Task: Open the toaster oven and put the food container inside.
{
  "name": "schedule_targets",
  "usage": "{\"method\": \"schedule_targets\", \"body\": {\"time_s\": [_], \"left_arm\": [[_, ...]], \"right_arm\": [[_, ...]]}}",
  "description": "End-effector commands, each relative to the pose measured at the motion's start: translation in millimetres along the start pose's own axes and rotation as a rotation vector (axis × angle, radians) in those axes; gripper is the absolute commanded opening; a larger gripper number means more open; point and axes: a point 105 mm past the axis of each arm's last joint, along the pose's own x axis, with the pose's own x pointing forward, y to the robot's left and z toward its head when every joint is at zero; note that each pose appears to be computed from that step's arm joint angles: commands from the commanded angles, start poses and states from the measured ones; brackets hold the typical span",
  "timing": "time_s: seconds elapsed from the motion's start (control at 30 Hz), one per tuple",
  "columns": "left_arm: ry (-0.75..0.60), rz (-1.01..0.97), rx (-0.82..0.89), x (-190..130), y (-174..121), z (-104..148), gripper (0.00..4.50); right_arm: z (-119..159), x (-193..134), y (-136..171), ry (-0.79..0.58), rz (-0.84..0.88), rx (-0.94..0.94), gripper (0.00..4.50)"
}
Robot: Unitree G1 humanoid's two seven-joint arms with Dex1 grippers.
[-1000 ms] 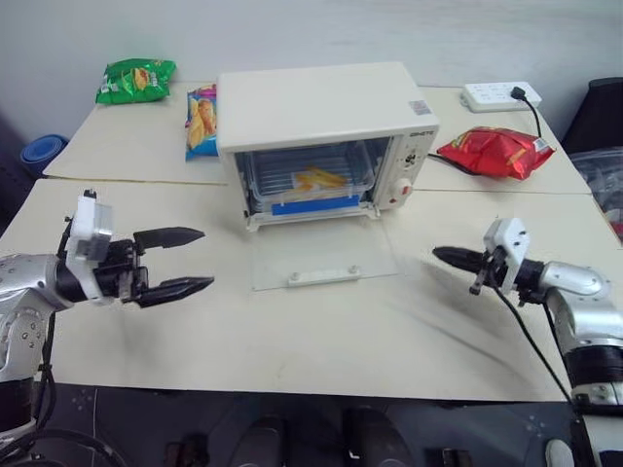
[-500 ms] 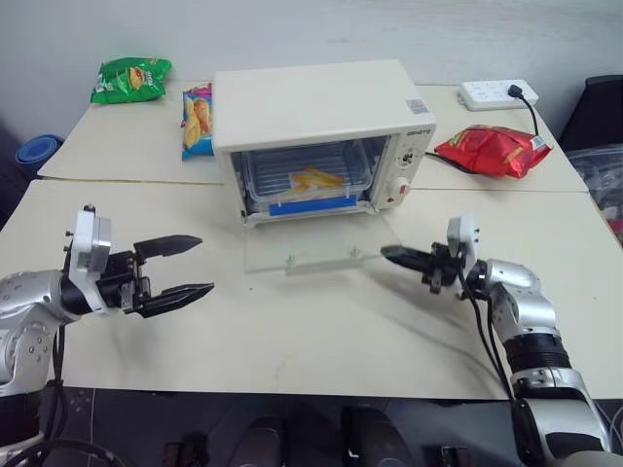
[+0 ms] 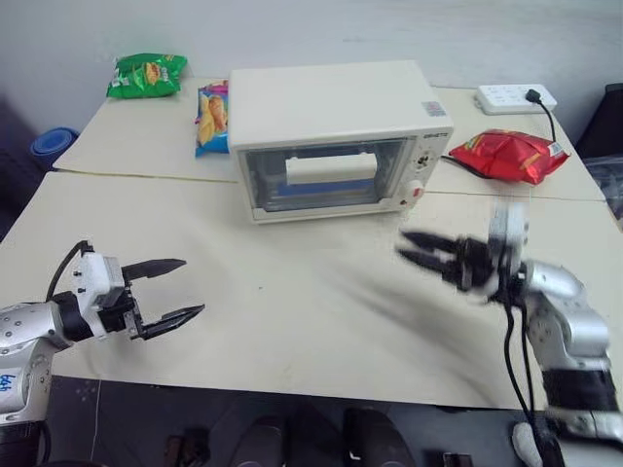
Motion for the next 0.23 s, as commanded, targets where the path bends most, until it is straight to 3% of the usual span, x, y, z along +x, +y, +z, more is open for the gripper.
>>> {"method": "schedule_targets", "body": {"time_s": [0.03, 0.17, 0.23], "left_arm": [[-0.003, 0.011, 0.032, 3.0, -1.4, -0.7, 4.50], [-0.007, 0.009, 0.025, 7.1, -5.0, -5.2, 4.50], [-0.009, 0.011, 0.025, 8.8, -4.0, -5.8, 4.50]], "right_arm": [[-1.7, -10.3, 12.5, 0.070, 0.023, -0.136, 2.96], [-17.2, -21.9, 19.3, 0.111, -0.016, -0.117, 4.31], [-19.4, -25.2, 16.7, 0.105, -0.053, -0.106, 4.42]]}}
